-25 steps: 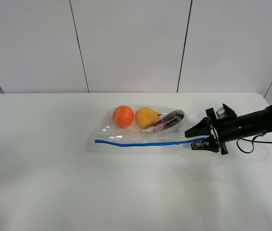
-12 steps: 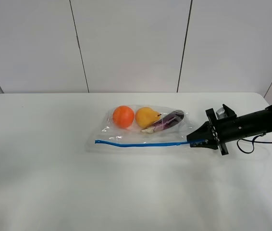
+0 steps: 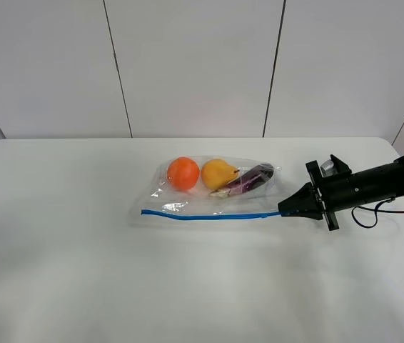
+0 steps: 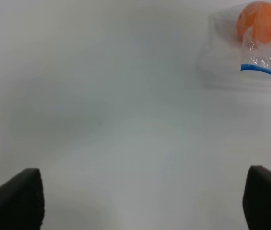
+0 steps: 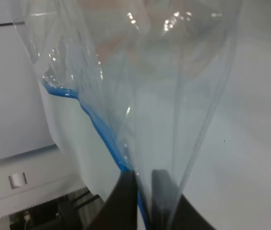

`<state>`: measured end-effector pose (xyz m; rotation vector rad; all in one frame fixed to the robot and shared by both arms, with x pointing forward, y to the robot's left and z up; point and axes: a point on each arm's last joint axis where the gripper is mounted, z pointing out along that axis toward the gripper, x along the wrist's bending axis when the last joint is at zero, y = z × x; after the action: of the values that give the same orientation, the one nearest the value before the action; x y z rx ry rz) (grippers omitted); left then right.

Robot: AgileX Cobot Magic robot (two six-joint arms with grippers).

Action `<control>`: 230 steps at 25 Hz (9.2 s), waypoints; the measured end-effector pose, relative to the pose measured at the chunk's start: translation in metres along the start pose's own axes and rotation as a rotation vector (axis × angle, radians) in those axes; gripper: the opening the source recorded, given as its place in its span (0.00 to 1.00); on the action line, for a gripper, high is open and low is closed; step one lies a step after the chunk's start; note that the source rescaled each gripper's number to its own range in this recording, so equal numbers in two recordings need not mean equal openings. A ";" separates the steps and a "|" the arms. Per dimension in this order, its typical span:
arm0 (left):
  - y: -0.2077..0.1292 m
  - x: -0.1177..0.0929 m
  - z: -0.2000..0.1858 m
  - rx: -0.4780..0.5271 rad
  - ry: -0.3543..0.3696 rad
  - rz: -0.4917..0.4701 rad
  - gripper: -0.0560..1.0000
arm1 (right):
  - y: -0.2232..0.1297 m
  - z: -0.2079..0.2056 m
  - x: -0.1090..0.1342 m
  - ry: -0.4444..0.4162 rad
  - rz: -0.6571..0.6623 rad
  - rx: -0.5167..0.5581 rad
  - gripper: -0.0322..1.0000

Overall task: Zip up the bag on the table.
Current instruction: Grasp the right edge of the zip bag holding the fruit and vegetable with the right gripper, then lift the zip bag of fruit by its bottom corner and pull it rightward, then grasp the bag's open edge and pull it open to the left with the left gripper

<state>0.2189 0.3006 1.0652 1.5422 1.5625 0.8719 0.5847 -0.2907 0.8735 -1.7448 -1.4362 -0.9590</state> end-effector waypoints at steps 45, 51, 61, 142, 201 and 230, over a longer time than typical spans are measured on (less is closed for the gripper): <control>0.000 0.000 0.000 0.000 0.000 0.000 0.98 | -0.002 0.000 0.002 0.024 0.000 0.021 0.03; 0.000 0.000 0.000 0.000 0.000 0.000 0.98 | 0.002 -0.006 0.020 0.063 0.010 -0.042 0.03; 0.000 0.000 0.000 0.000 0.000 0.000 0.98 | -0.003 0.007 0.065 0.125 -0.050 -0.059 0.03; 0.091 -0.232 0.309 -0.206 -0.532 1.231 0.98 | -0.003 0.006 0.072 0.141 -0.026 -0.072 0.03; 0.016 -0.287 0.360 -0.471 -0.426 1.221 0.64 | -0.003 0.006 0.072 0.141 -0.026 -0.071 0.03; 0.006 -0.279 0.358 -0.483 -0.401 1.277 0.37 | -0.003 0.006 0.072 0.141 -0.026 -0.071 0.03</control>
<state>0.5309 0.0079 0.9137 2.0743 -0.0944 1.3203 0.5912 -0.2501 0.9326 -1.6762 -1.3530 -1.1361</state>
